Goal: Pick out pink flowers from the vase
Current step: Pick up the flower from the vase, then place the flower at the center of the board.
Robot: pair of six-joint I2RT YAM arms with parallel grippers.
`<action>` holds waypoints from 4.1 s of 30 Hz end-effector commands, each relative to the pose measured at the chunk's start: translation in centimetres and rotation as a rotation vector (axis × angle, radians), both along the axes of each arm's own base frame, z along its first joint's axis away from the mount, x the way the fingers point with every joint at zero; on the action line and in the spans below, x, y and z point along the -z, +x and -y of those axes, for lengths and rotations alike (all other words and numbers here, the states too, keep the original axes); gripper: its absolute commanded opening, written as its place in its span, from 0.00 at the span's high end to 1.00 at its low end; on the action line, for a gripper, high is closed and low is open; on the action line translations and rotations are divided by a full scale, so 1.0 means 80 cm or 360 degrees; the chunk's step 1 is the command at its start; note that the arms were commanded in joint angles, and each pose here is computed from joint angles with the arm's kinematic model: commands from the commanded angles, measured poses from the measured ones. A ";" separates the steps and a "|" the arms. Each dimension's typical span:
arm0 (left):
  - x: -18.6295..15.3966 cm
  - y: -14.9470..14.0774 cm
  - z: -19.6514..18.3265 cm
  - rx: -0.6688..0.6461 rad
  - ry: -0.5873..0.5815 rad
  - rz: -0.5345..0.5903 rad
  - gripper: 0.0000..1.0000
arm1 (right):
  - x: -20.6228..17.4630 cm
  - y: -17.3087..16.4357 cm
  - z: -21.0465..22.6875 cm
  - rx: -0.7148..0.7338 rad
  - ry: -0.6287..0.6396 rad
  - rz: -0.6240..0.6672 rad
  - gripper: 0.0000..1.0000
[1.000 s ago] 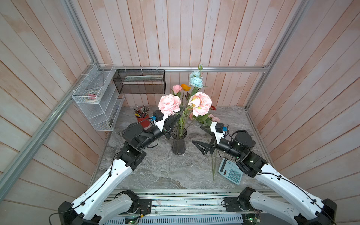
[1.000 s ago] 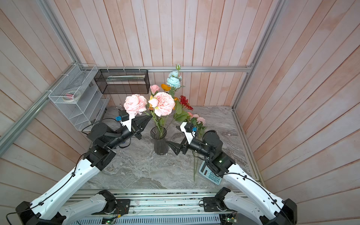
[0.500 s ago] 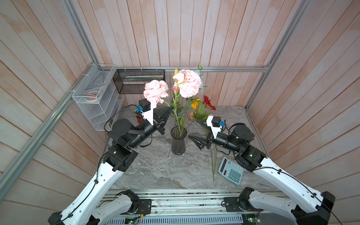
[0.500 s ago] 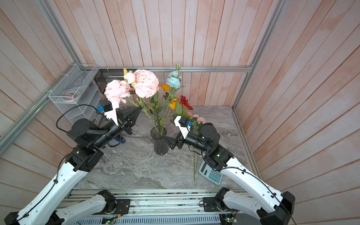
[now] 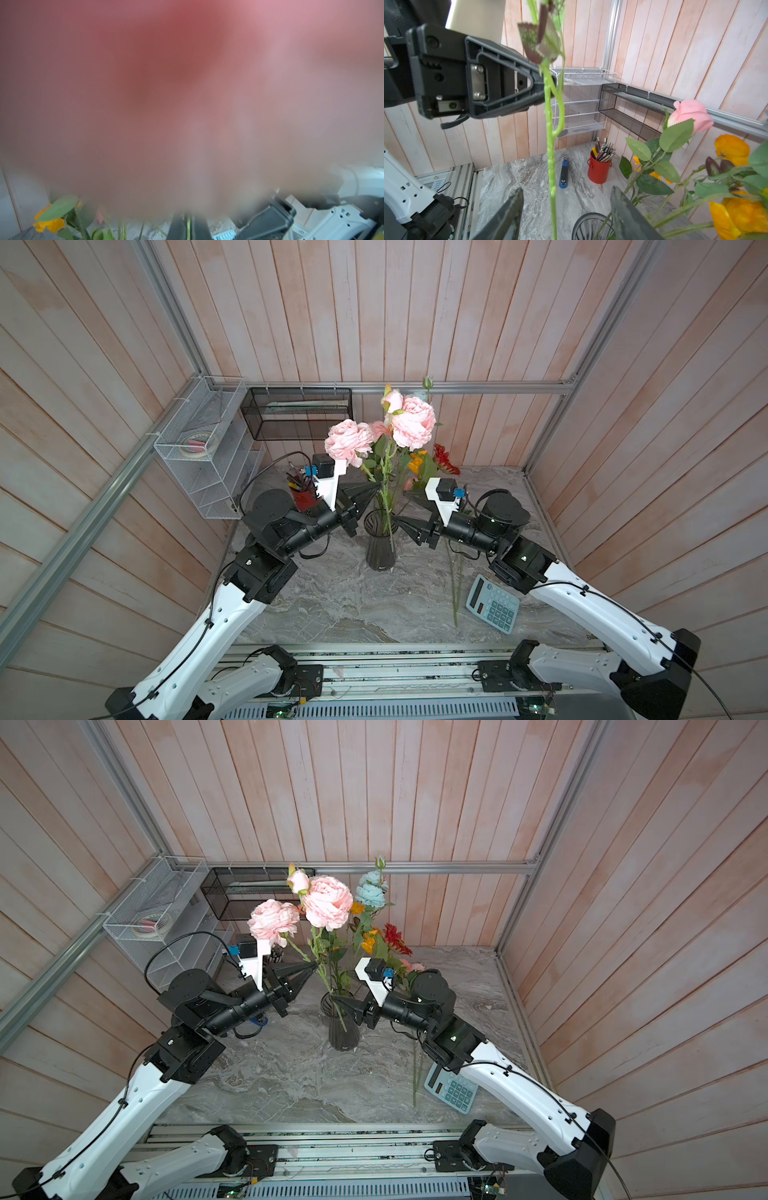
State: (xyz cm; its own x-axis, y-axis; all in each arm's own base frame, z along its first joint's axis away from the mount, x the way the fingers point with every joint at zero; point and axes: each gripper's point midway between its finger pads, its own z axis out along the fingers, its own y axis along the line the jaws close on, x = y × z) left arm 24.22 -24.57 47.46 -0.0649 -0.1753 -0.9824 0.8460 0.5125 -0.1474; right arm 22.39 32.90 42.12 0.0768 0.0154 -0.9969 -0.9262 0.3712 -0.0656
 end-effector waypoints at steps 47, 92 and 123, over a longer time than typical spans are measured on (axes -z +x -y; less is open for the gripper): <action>0.201 -0.037 0.029 0.0198 0.0345 0.0256 0.36 | 0.013 0.035 0.142 0.0826 -0.0051 -0.0277 1.00; 0.288 -0.028 0.057 0.0137 0.0735 0.0125 0.36 | 0.388 0.134 0.211 0.0853 -0.0403 -0.1683 1.00; 0.300 -0.026 0.053 0.0088 0.0683 0.0055 0.36 | 0.471 0.163 0.200 0.0845 -0.0523 -0.1936 0.97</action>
